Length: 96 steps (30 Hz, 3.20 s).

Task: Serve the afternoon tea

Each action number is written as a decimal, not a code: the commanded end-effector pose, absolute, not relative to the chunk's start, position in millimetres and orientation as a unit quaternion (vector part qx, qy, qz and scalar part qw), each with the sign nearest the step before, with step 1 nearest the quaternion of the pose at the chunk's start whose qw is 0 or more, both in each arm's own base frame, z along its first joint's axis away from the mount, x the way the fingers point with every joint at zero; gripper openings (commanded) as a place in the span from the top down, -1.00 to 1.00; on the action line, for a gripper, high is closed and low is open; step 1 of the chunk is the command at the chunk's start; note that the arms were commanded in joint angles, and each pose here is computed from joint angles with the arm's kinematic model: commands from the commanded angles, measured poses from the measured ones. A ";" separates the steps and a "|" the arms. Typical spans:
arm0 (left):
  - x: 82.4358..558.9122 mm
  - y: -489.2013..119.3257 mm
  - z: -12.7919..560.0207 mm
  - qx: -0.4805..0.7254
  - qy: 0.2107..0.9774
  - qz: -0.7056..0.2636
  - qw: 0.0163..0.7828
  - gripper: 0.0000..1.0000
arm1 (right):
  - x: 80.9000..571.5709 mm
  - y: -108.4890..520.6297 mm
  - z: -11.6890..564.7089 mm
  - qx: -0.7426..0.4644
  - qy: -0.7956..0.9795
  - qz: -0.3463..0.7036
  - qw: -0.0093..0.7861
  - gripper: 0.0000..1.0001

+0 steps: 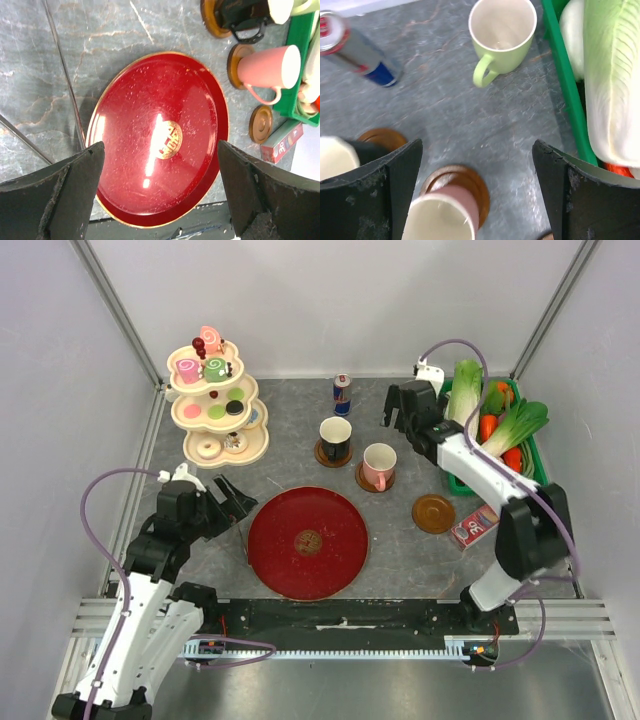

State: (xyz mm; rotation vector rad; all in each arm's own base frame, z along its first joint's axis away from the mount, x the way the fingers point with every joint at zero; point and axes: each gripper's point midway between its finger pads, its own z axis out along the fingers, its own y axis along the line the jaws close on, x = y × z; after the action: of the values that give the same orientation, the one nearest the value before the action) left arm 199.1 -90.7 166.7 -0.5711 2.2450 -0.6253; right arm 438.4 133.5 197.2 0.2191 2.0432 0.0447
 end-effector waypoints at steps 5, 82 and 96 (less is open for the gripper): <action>228.5 -85.9 205.8 -0.236 0.842 -0.246 0.419 -0.99 | 512.5 121.1 153.7 0.157 0.852 -0.054 0.497 -0.96; 199.3 -94.7 184.4 -0.203 0.855 -0.269 0.395 -0.99 | 236.2 60.5 82.8 0.182 0.886 -0.042 0.424 0.13; 197.3 -93.6 192.6 -0.196 0.853 -0.269 0.403 -0.99 | 232.1 61.0 157.5 0.191 0.864 0.002 0.465 -0.96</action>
State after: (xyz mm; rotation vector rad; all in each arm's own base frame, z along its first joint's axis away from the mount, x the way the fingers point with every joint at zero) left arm 198.7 -93.1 179.5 -0.5399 2.1809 -0.6682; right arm 226.4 64.7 112.5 0.4364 2.2036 -0.0122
